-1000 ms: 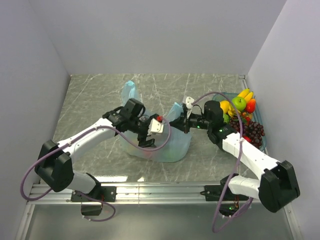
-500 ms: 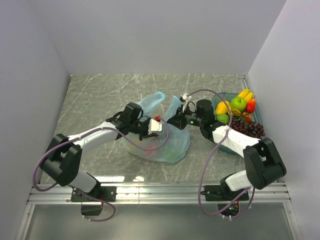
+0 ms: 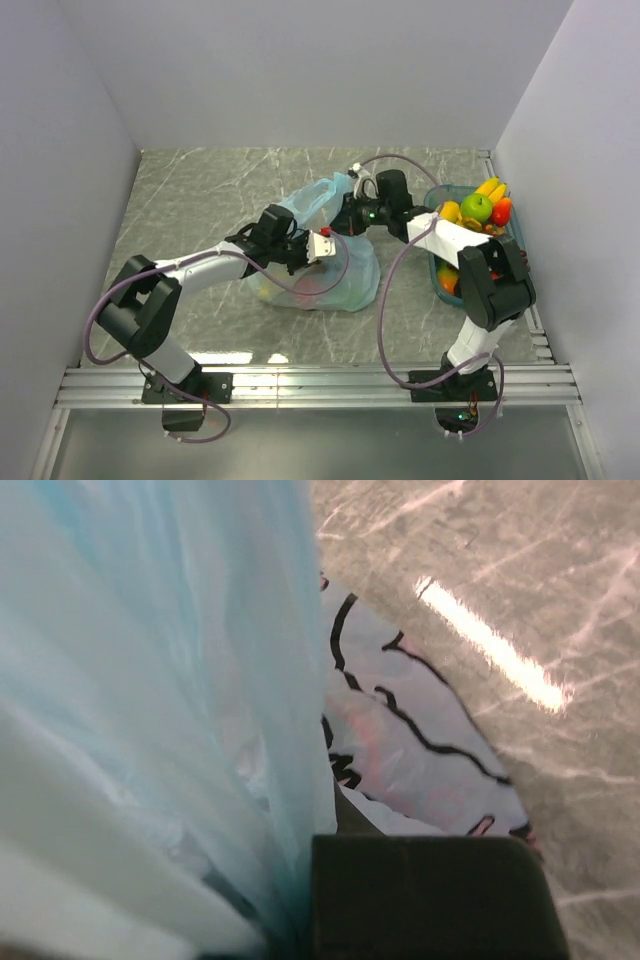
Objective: Place the fake fruits into the plastic bag and tie a complex knot
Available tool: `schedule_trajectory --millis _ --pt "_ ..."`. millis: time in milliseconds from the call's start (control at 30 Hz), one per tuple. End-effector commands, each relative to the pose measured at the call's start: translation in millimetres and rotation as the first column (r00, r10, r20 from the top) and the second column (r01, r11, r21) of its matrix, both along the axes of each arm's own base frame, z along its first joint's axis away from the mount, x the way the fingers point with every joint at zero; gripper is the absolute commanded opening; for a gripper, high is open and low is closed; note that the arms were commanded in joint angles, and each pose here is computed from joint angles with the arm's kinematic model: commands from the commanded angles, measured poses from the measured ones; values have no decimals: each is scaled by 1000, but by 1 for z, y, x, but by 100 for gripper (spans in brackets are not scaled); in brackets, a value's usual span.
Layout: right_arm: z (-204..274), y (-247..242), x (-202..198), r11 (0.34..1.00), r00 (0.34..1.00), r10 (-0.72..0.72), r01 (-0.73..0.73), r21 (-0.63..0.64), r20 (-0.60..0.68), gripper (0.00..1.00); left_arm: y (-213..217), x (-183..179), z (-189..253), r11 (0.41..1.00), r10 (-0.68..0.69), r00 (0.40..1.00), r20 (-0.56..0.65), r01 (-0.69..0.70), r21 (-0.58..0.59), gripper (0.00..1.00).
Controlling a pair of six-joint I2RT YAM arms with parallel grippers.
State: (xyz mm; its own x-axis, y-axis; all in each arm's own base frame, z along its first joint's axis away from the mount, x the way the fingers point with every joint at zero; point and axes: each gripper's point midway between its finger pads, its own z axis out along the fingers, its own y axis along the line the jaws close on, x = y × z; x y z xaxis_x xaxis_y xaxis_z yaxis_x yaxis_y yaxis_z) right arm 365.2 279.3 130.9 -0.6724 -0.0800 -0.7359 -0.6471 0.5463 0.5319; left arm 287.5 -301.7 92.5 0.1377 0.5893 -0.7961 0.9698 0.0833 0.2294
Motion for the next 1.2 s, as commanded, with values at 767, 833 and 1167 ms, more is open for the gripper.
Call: schedule_trajectory --millis 767,833,1167 --pt "7 -24 -78 986 979 137 -121 -112 149 0 43 -40 277 742 453 868 -202 -493 -454 99" --pt "5 -23 -80 985 978 147 -131 -114 148 0 53 -30 266 735 494 846 -202 -530 -423 99" --pt "2 -12 -101 954 941 285 -260 -150 184 0 59 -15 240 887 273 943 -188 -323 -331 99"
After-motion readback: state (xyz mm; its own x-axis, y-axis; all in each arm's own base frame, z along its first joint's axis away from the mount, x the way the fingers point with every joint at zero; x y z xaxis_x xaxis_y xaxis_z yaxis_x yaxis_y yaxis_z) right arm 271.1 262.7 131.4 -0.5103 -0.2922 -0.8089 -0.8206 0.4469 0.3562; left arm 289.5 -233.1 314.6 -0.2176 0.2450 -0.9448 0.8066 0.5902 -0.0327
